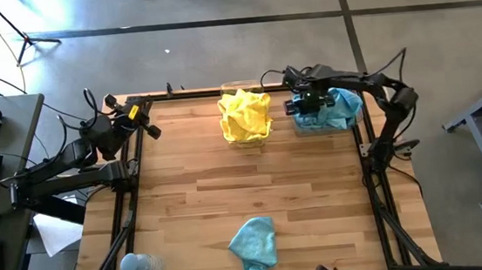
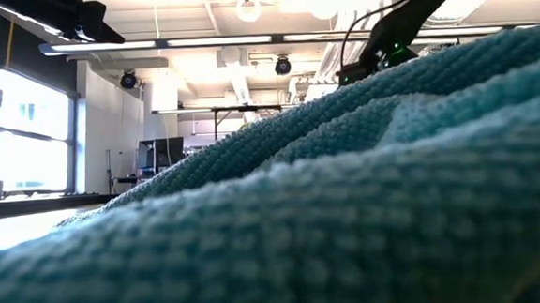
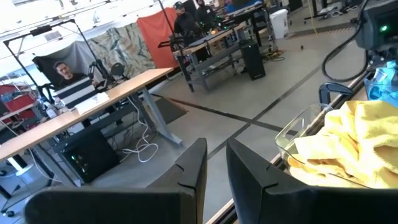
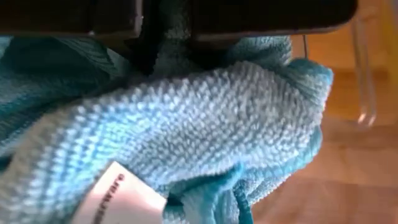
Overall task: Sort microfiber towel by color & place in baskets
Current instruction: Put the blue towel into the right transparent bin
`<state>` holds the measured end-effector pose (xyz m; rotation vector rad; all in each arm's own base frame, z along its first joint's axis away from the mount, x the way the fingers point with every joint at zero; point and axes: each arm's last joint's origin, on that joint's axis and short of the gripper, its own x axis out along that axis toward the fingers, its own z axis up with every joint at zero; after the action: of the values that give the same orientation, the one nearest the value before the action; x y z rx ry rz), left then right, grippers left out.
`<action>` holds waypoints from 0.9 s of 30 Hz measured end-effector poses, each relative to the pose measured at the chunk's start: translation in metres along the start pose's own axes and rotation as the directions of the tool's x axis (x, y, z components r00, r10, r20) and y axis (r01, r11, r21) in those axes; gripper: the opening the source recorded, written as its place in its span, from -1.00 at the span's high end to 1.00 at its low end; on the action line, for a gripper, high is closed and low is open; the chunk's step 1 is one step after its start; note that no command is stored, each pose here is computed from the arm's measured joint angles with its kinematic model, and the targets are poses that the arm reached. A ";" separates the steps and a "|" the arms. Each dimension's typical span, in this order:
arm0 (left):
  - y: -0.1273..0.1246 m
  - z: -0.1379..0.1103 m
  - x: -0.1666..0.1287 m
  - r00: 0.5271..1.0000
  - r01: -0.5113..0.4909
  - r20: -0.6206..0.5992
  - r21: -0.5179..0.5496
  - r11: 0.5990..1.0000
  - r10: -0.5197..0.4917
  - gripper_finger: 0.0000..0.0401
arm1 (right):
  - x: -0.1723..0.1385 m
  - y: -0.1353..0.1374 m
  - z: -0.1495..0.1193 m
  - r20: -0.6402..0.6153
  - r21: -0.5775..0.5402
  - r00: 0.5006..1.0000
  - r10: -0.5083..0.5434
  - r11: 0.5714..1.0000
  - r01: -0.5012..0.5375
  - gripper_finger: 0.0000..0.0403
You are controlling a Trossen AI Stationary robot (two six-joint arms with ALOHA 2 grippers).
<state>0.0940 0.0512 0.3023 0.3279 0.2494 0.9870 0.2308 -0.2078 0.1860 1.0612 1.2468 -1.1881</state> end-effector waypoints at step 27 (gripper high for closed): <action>0.000 0.000 0.000 1.000 0.000 -0.001 0.000 1.000 0.000 0.75 | -0.074 -0.025 -0.023 0.225 0.042 0.964 0.142 0.987 -0.155 -0.03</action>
<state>0.0941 0.0512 0.3023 0.3272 0.2497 0.9873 0.2062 -0.1832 0.2598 1.0163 0.9478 -1.1976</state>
